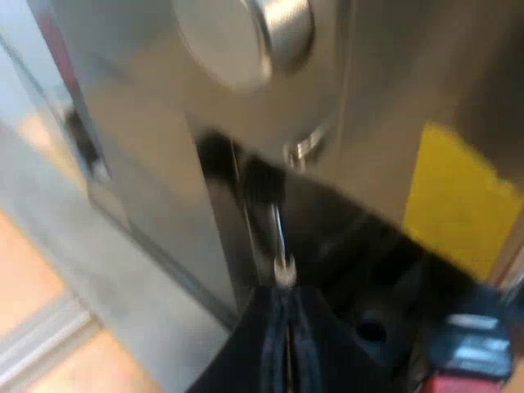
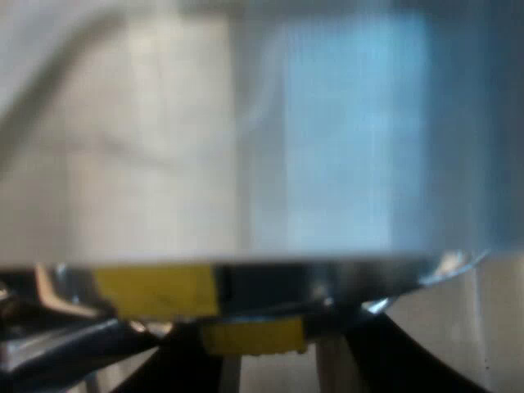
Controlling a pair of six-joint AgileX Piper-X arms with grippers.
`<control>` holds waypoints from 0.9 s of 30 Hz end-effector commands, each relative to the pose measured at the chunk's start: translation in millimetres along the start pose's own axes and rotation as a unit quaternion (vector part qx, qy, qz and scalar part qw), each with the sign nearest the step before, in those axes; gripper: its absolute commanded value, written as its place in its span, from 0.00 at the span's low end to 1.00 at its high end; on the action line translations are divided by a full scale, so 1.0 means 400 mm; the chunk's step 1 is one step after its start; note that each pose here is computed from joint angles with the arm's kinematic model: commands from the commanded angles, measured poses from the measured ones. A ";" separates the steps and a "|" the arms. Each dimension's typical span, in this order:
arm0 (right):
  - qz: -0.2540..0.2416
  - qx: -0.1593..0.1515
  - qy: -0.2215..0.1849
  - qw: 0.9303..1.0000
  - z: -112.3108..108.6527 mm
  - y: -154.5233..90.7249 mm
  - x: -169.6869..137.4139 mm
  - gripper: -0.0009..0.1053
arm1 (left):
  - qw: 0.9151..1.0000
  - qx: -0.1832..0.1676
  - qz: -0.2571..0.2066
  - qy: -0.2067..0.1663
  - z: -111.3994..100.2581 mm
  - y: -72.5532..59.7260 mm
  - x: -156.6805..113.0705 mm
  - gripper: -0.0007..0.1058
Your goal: Put the handle in the coffee machine
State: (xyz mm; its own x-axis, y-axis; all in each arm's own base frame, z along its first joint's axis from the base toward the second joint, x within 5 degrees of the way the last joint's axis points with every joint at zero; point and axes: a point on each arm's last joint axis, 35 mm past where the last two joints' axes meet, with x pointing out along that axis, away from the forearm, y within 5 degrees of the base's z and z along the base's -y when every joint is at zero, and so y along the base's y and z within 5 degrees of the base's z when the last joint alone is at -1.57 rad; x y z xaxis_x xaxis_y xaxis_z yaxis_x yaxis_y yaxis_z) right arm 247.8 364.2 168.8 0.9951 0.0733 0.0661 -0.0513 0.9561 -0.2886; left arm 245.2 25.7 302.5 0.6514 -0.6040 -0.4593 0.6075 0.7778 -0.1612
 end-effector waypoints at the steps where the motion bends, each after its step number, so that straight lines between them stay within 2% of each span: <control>1: -0.017 0.051 -0.035 0.998 0.065 -0.022 0.008 0.25 | 0.996 0.012 0.045 0.078 -0.005 -0.001 0.035 0.02; 2: -0.017 0.051 -0.035 0.998 0.065 -0.022 0.008 0.25 | 0.994 0.008 0.051 0.097 -0.009 0.001 0.046 0.02; 7: -0.017 0.051 -0.035 0.998 0.065 -0.022 0.008 0.25 | 0.989 -0.017 0.053 0.136 -0.038 0.019 0.073 0.02; 14: -0.017 0.051 -0.035 0.998 0.065 -0.022 0.008 0.25 | 0.982 0.006 0.019 0.188 -0.069 0.002 0.066 0.02; 18: -0.017 0.051 -0.035 0.998 0.065 -0.022 0.008 0.25 | 0.981 0.000 0.015 0.195 -0.073 0.000 0.065 0.02; 25: -0.017 0.051 -0.035 0.998 0.065 -0.022 0.008 0.25 | 0.983 -0.022 -0.022 0.180 -0.074 -0.018 0.056 0.01; 27: -0.017 0.051 -0.035 0.998 0.065 -0.022 0.008 0.25 | 0.985 -0.013 -0.023 0.170 -0.081 -0.029 0.054 0.01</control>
State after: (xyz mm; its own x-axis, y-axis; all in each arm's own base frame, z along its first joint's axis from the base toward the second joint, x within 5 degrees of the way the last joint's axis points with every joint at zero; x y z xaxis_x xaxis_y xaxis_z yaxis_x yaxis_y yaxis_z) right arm 247.8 364.2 168.8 0.9951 0.0733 0.0661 -0.0510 0.9552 -0.2915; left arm 240.2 12.0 263.6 0.4256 -0.5321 -0.7319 0.6085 0.7670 -0.2037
